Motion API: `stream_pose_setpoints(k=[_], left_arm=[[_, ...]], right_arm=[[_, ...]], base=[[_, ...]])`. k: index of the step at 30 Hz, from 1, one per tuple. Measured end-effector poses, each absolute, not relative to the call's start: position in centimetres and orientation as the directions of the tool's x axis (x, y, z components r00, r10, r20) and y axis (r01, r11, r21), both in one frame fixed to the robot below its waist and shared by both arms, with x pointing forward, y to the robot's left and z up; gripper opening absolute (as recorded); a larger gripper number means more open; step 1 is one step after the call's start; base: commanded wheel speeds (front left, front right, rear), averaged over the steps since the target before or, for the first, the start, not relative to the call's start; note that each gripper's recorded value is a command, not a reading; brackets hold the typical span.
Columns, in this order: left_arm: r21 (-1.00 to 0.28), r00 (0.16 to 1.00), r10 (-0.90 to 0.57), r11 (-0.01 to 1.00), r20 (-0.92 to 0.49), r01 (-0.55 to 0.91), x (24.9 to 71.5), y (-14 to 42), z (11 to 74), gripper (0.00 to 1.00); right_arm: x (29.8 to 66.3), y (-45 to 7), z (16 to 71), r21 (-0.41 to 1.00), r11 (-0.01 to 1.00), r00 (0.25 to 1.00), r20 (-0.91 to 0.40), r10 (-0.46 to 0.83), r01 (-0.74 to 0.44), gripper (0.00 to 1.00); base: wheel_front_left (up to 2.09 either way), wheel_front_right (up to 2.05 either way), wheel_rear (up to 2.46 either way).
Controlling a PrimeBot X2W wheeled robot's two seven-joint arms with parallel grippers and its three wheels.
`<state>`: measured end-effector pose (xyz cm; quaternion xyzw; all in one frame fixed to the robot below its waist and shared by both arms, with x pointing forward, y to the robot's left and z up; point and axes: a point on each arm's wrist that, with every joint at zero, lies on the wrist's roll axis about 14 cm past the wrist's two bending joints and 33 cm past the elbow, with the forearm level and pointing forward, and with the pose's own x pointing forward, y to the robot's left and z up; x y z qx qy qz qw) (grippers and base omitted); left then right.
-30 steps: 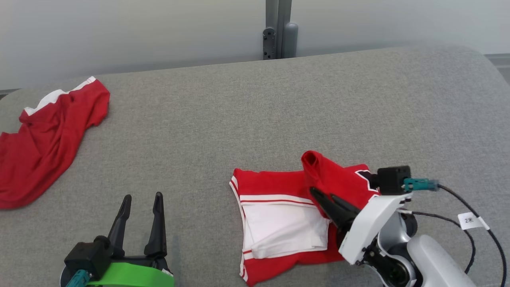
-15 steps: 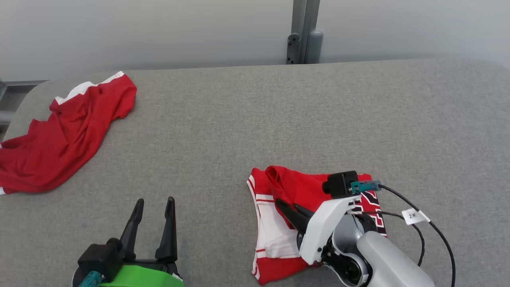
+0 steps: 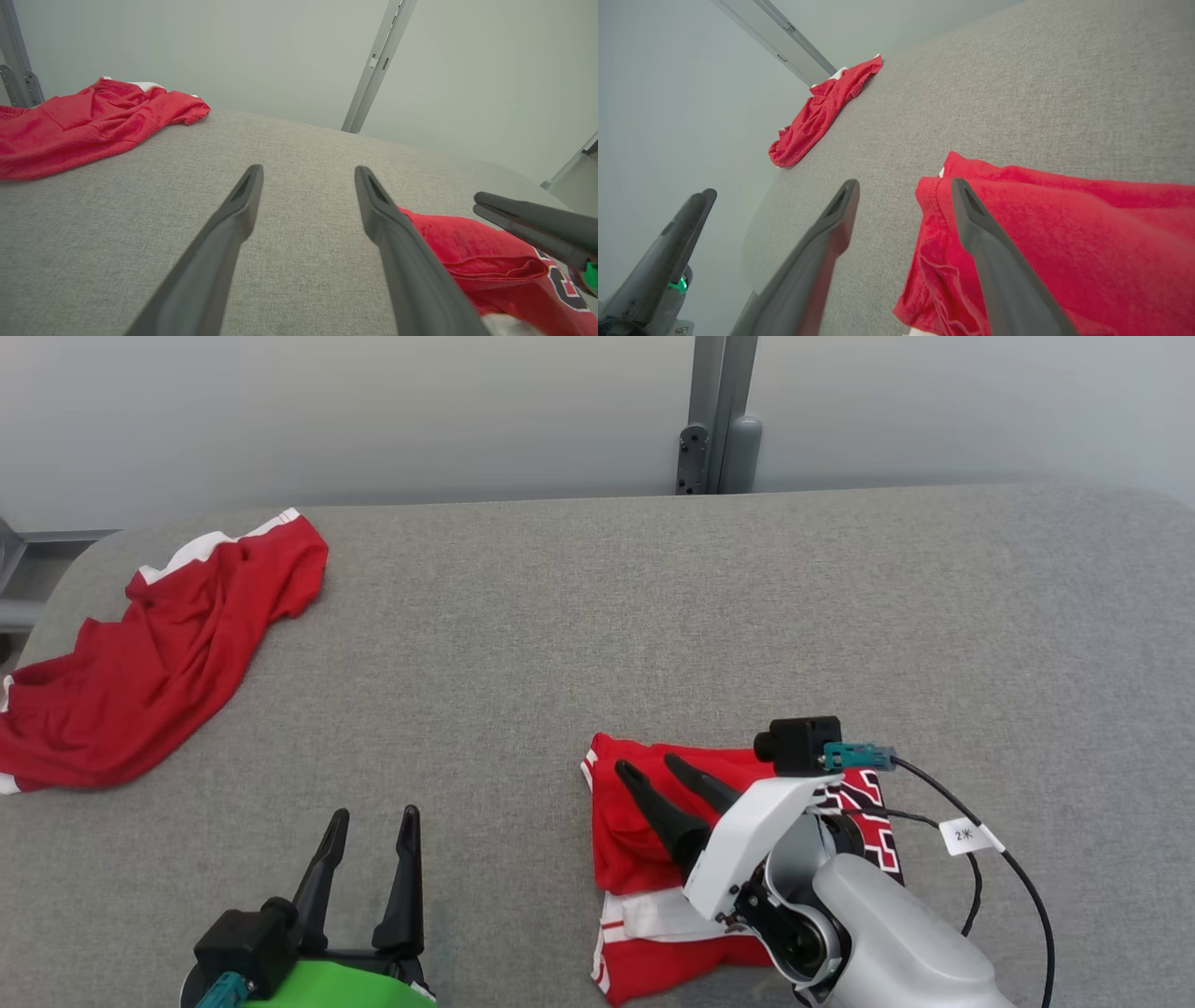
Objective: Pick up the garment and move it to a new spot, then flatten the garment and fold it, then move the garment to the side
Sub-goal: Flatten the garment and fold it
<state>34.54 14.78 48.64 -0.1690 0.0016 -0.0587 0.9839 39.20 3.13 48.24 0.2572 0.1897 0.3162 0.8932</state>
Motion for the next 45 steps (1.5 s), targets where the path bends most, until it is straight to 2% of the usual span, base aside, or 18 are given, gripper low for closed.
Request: stream_pose_setpoints(k=[5, 12, 18, 22, 24, 26, 27, 35, 41, 45], left_arm=[[-0.336, 0.989, -0.144, 0.931, 0.020, 0.142, 34.8, 13.9, 48.7, 1.00], [-0.337, 0.985, -0.172, 0.926, 0.019, 0.168, 35.1, 13.0, 48.6, 1.00], [-0.337, 0.983, -0.185, 0.924, 0.015, 0.179, 35.4, 12.6, 48.5, 1.00], [-0.338, 0.982, -0.187, 0.924, 0.012, 0.180, 35.4, 12.5, 48.4, 1.00], [-0.338, 0.983, -0.184, 0.924, 0.010, 0.177, 35.3, 12.6, 48.3, 1.00], [-0.338, 0.984, -0.179, 0.925, 0.009, 0.171, 35.3, 12.8, 48.3, 1.00], [-0.338, 0.984, -0.175, 0.926, 0.007, 0.167, 35.3, 12.9, 48.3, 1.00], [-0.337, 0.990, -0.140, 0.932, 0.005, 0.133, 34.9, 14.0, 48.2, 1.00], [-0.334, 0.994, -0.112, 0.937, 0.002, 0.106, 34.7, 14.9, 48.2, 1.00], [-0.334, 0.994, -0.109, 0.937, 0.003, 0.104, 34.8, 15.0, 48.2, 1.00]], right_arm=[[41.2, -0.3, 50.3, 0.521, 0.721, 0.819, -0.070, 0.569, -0.457, 1.00], [42.5, -5.2, 51.1, 0.471, 0.789, 0.891, -0.017, 0.454, -0.394, 1.00], [42.2, -7.1, 51.5, 0.370, 0.838, 0.905, 0.018, 0.425, -0.401, 1.00], [40.6, -6.2, 49.8, 0.333, 0.839, 0.885, -0.025, 0.464, -0.430, 1.00], [39.5, -5.2, 48.4, 0.322, 0.832, 0.864, -0.072, 0.498, -0.452, 0.44], [38.5, -4.2, 47.1, 0.305, 0.823, 0.839, -0.115, 0.532, -0.479, 0.19], [38.0, -3.6, 46.5, 0.305, 0.816, 0.826, -0.136, 0.547, -0.490, 0.00], [34.1, 0.2, 41.3, 0.291, 0.762, 0.704, -0.292, 0.647, -0.579, 0.00], [31.6, 2.8, 39.6, 0.316, 0.708, 0.624, -0.335, 0.706, -0.631, 0.00], [31.8, 3.3, 39.9, 0.310, 0.695, 0.621, -0.313, 0.719, -0.648, 0.00]], base=[[0.00, 0.00, 0.00], [0.00, 0.00, 0.00], [0.00, 0.00, 0.00], [0.00, 0.00, 0.00], [0.00, 0.00, 0.00], [0.00, 0.00, 0.00], [0.00, 0.00, 0.00], [0.00, 0.00, 0.00], [0.00, 0.00, 0.00], [0.00, 0.00, 0.00]])
